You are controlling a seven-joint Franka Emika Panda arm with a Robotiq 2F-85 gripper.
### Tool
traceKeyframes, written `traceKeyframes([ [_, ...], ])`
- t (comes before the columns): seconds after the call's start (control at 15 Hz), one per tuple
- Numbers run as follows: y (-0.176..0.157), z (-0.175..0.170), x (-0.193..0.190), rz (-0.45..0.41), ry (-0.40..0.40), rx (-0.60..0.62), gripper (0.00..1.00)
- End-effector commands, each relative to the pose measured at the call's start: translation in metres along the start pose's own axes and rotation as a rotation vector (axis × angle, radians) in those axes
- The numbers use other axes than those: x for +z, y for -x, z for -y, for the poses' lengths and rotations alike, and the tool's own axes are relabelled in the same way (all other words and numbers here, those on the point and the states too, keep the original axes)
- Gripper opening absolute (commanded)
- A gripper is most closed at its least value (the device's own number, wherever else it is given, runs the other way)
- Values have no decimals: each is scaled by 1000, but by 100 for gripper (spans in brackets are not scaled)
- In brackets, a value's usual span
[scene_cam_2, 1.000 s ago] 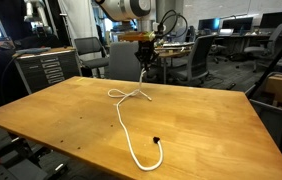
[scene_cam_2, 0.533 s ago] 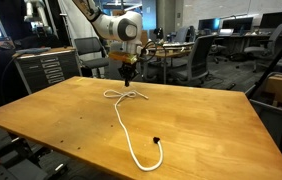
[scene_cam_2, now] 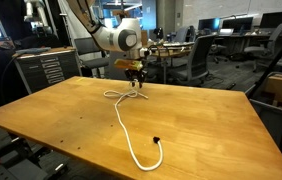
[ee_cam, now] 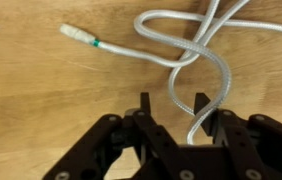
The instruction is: Tie the knot using the rope
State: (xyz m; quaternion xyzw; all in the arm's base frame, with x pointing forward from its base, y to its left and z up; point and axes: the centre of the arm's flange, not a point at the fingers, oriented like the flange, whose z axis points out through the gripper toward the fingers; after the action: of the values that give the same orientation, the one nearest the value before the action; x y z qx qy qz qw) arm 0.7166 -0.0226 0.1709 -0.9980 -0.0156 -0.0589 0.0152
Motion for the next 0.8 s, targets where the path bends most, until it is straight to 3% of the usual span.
traceKeyframes([
  [0.0, 0, -3, 0, -3, -1, 3, 78],
  [0.13, 2, -9, 2, 1, 0, 9, 81],
  [0.27, 0, -19, 1, -11, 11, 32, 97],
  [0.33, -4, -25, -6, 12, -18, 67, 100],
  [0.53, -8, -47, -37, 75, -74, 100, 100],
  [0.73, -13, -75, -75, 117, -52, 99, 100],
])
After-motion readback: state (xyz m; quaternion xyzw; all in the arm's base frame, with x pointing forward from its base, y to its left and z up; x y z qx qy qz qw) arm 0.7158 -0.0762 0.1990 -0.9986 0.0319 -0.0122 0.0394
